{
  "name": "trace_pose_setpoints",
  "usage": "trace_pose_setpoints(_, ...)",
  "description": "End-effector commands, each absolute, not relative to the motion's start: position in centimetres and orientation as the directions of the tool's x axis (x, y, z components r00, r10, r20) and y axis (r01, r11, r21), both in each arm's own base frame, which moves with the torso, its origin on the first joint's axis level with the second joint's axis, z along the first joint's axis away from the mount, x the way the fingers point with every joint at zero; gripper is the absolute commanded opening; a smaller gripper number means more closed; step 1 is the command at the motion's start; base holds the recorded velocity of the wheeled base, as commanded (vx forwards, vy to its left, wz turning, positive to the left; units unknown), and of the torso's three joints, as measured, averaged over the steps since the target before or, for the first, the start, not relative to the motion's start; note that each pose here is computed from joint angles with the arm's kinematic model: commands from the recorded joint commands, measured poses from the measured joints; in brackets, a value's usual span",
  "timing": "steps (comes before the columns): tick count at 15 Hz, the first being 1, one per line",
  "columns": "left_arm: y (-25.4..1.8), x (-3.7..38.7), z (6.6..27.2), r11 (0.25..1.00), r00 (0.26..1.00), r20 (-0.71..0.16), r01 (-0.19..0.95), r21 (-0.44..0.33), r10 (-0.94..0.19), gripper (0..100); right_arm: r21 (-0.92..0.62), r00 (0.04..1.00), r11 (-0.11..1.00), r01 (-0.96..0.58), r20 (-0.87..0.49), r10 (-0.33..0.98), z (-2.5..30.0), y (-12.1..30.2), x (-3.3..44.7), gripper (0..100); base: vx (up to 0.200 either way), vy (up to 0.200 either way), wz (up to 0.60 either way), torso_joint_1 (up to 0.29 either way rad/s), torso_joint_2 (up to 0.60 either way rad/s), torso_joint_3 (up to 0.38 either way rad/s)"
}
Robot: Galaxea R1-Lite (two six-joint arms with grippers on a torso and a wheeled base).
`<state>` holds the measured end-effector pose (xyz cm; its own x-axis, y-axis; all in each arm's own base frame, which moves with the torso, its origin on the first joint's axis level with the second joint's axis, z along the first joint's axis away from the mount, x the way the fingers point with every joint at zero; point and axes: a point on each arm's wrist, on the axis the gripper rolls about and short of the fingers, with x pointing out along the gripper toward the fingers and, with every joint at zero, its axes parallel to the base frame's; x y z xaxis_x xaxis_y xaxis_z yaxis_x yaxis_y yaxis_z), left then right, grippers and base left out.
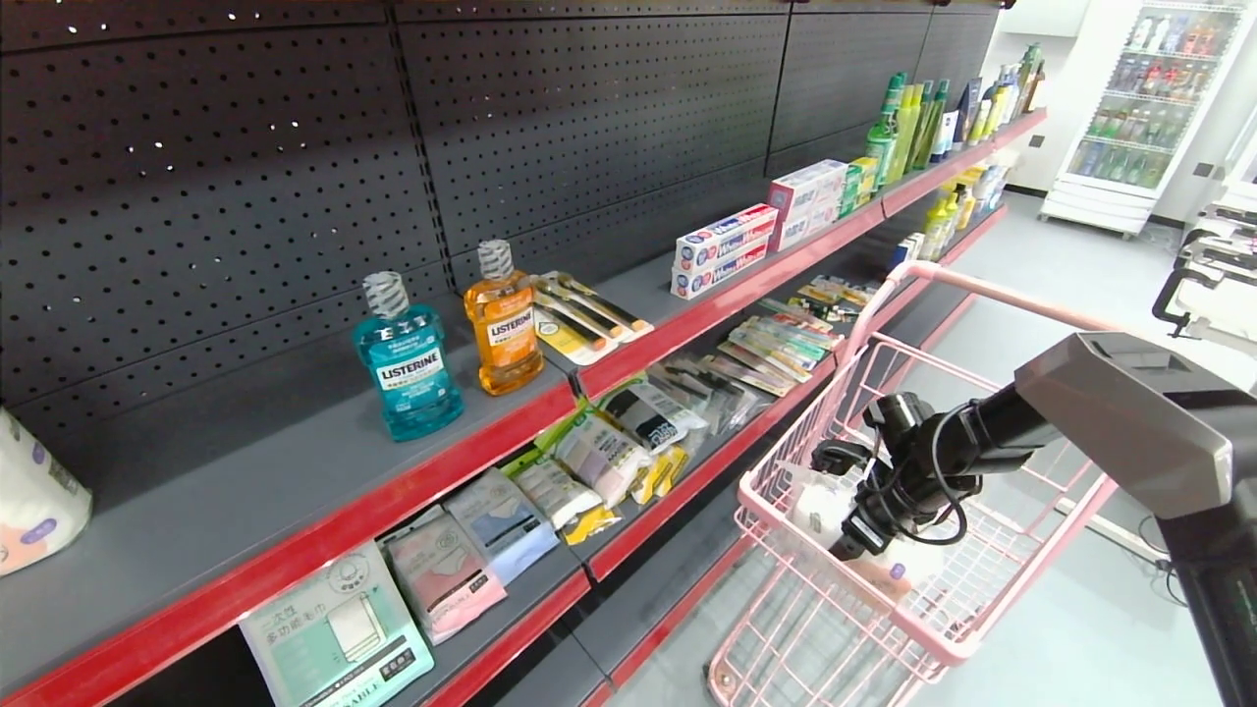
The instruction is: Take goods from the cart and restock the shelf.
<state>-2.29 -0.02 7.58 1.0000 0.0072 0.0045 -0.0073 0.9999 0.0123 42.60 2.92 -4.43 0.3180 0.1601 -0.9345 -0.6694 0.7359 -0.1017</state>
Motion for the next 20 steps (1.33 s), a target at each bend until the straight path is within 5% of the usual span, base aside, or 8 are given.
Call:
trace_pose_setpoints(1,0.0,-2.3,7.6,1.0,1.0,0.005,-0.008,0.012,0.008,100,-0.117,0.332,0.737,-0.665,-0.931,0.152,-4.2,2.9,43.0,100,0.0,0.0,0.0,0.0,0.0,0.0)
trace_pose_setpoints(8,0.0,-2.3,7.6,1.0,1.0,0.005,-0.008,0.012,0.008,100,-0.094,0.268,0.73,-0.677,-0.955,0.125,-2.8,2.9,43.6,100,0.0,0.0,0.0,0.0,0.0,0.0)
trace_pose_setpoints(18,0.0,-2.3,7.6,1.0,1.0,0.005,-0.008,0.012,0.008,100,-0.071,0.214,0.714,-0.696,-0.97,0.112,-5.1,3.9,43.3,100,0.0,0.0,0.0,0.0,0.0,0.0)
trace_pose_setpoints(19,0.0,-2.3,7.6,1.0,1.0,0.005,-0.008,0.012,0.008,100,-0.069,0.209,0.714,-0.697,-0.972,0.111,-5.4,4.0,43.3,0,0.0,0.0,0.0,0.0,0.0,0.0)
trace_pose_setpoints(20,0.0,-2.3,7.6,1.0,1.0,0.005,-0.008,0.012,0.008,100,-0.064,0.202,0.713,-0.698,-0.973,0.11,-5.7,4.0,43.2,0,0.0,0.0,0.0,0.0,0.0,0.0)
